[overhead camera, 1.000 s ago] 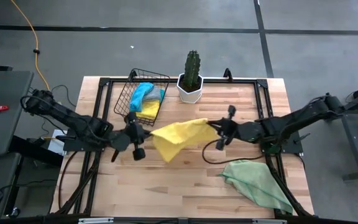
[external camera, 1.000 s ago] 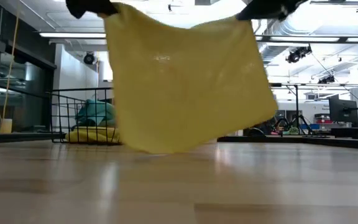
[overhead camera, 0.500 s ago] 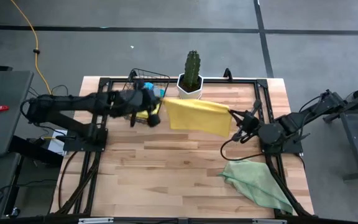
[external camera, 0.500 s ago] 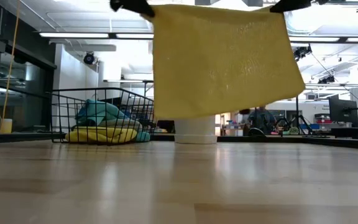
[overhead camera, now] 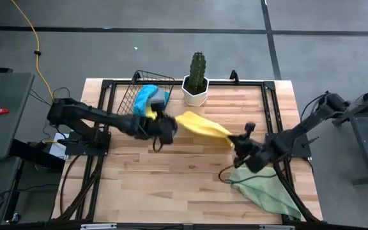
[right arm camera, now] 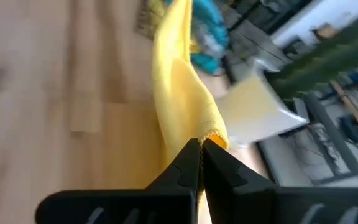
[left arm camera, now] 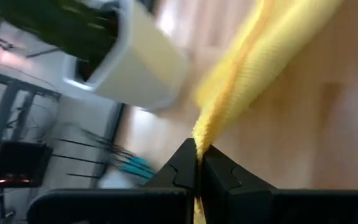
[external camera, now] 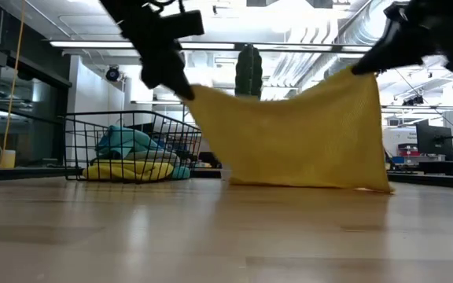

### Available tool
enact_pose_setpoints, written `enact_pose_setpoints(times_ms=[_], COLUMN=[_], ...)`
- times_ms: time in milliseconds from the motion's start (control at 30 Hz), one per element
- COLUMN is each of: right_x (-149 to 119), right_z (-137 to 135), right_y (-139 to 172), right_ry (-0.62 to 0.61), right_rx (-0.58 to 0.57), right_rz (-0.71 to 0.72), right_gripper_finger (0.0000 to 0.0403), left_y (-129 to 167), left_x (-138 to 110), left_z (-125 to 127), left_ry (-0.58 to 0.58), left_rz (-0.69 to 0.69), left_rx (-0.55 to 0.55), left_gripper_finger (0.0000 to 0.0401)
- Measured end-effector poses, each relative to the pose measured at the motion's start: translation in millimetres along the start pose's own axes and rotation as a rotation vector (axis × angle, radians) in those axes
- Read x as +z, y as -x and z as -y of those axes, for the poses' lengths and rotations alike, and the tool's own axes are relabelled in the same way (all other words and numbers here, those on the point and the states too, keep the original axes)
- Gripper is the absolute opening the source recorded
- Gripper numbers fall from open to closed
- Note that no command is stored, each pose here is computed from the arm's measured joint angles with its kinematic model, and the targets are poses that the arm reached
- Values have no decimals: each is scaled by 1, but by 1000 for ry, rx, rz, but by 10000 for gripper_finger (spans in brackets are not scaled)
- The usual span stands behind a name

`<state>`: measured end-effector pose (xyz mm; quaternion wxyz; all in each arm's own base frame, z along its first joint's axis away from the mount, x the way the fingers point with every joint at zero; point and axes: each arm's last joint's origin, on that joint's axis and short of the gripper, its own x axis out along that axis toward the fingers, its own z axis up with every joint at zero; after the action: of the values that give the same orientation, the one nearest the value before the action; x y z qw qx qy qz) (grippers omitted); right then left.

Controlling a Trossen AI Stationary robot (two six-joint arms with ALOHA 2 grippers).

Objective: Fold microfiber towels
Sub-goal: Fold the yellow microfiber towel on the table

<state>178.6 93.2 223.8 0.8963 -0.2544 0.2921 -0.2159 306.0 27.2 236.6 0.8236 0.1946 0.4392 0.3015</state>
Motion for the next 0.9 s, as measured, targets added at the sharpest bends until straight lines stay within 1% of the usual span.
enact_pose_setpoints(times_ms=[133, 233, 367, 467, 633, 767, 833, 900], right_x=[-4, -6, -10, -14, -19, -20, -20, -19], right_z=[-35, -60, -90, -107, -124, -127, -128, -128], right_y=[-2, -4, -12, -19, -28, -29, -30, -28], right_ry=[25, 25, 34, 44, 9, -77, -118, -143], right_rx=[88, 187, 302, 351, 368, 393, 415, 446], right_rz=[-5, -10, -27, -37, -44, -66, -83, -96], right_gripper_finger=[0, 0, 0, 0, 0, 1, 8, 26], left_y=[11, 26, 43, 49, 48, 44, 43, 44], left_x=[-10, -17, -24, -33, -47, -58, -63, -65], left_z=[43, 71, 105, 127, 158, 176, 182, 186], left_ry=[-22, -45, -65, -91, -112, -123, -127, -124], left_rz=[18, 45, 72, 68, 29, -10, -37, -53], left_rx=[-70, -120, -184, -211, -249, -273, -302, -336], left_gripper_finger=[0, 0, 0, 0, 0, 5, 12, 22])
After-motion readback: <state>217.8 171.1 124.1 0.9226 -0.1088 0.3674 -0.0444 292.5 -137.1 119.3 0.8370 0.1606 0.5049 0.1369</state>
